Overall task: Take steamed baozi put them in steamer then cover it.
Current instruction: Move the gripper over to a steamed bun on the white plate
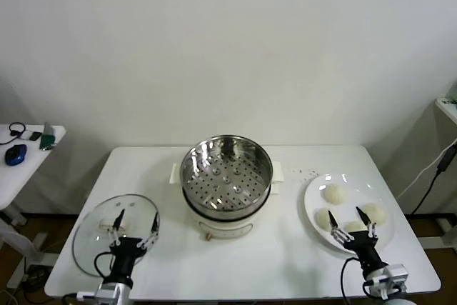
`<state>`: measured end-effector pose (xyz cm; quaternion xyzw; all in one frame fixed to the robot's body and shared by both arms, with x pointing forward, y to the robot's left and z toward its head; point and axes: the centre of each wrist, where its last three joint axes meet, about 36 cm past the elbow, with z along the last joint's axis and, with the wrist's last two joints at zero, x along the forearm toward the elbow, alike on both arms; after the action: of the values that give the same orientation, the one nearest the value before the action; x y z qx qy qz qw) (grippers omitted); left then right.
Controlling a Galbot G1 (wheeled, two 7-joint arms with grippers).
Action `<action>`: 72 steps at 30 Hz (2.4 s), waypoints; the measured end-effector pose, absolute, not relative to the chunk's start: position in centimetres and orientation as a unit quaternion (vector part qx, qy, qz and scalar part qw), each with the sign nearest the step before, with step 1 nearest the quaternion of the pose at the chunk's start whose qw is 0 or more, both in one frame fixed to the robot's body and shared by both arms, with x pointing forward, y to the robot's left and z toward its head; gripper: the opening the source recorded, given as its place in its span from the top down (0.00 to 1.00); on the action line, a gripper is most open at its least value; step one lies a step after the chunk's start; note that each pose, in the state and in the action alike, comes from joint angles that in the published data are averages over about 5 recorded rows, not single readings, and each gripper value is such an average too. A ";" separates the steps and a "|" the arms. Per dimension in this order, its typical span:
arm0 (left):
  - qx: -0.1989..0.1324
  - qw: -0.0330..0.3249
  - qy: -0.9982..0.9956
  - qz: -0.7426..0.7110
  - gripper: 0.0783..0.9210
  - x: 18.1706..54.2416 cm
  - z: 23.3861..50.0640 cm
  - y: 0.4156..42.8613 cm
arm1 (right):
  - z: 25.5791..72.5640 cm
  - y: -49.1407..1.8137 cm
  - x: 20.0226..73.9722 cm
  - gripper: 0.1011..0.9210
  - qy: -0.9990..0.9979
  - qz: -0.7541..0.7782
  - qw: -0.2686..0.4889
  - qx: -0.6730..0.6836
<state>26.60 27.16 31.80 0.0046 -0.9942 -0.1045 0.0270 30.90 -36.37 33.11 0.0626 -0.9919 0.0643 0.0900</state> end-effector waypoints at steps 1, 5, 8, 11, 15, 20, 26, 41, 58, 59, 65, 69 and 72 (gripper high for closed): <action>0.005 0.027 -0.994 -0.104 0.12 26.6 31.8 27.2 | 33.3 -36.6 31.1 0.12 -0.991 0.069 0.091 0.066; 0.004 0.027 -0.994 -0.104 0.12 26.5 31.7 27.0 | 34.6 -38.2 33.2 0.12 -0.983 0.110 0.104 0.101; 0.002 0.027 -0.994 -0.102 0.12 26.3 31.7 26.8 | 36.4 -40.2 35.5 0.12 -0.969 0.158 0.124 0.145; -0.001 0.027 -0.995 -0.100 0.12 26.2 31.6 26.5 | 38.5 -42.5 38.0 0.12 -0.947 0.210 0.151 0.193; -0.004 0.027 -0.995 -0.097 0.12 26.0 31.4 26.2 | 41.6 -45.1 41.5 0.12 -0.906 0.278 0.188 0.257; -0.001 0.020 -0.996 -0.090 0.12 26.0 31.2 25.8 | 44.9 -47.2 46.2 0.12 -0.842 0.356 0.233 0.331; 0.004 0.012 -0.996 -0.085 0.12 26.0 31.1 25.9 | 48.4 -47.6 51.9 0.12 -0.757 0.432 0.287 0.396; 0.018 0.011 -0.996 -0.091 0.12 26.6 31.2 26.9 | 50.6 -44.6 63.2 0.12 -0.587 0.520 0.401 0.473; 0.036 0.025 -0.993 -0.105 0.12 26.9 31.3 28.5 | 48.2 -40.8 68.7 0.12 -0.503 0.549 0.455 0.489; 0.037 0.025 -0.993 -0.105 0.12 26.9 31.3 28.5 | 48.0 -40.7 68.8 0.12 -0.500 0.549 0.457 0.489; 0.038 0.028 -0.993 -0.106 0.12 26.8 31.2 28.6 | 46.8 -40.2 69.1 0.12 -0.489 0.549 0.465 0.493; 0.038 0.030 -0.993 -0.107 0.12 26.8 31.1 28.6 | 45.9 -39.9 69.3 0.12 -0.483 0.549 0.469 0.496; 0.038 0.033 -0.993 -0.109 0.12 26.8 31.1 28.7 | 45.3 -39.6 69.4 0.12 -0.479 0.548 0.471 0.498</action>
<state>26.77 28.68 31.11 0.0384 -0.9928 -0.1089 0.0329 69.45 -39.63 45.35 0.4980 -0.4792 0.5483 0.4709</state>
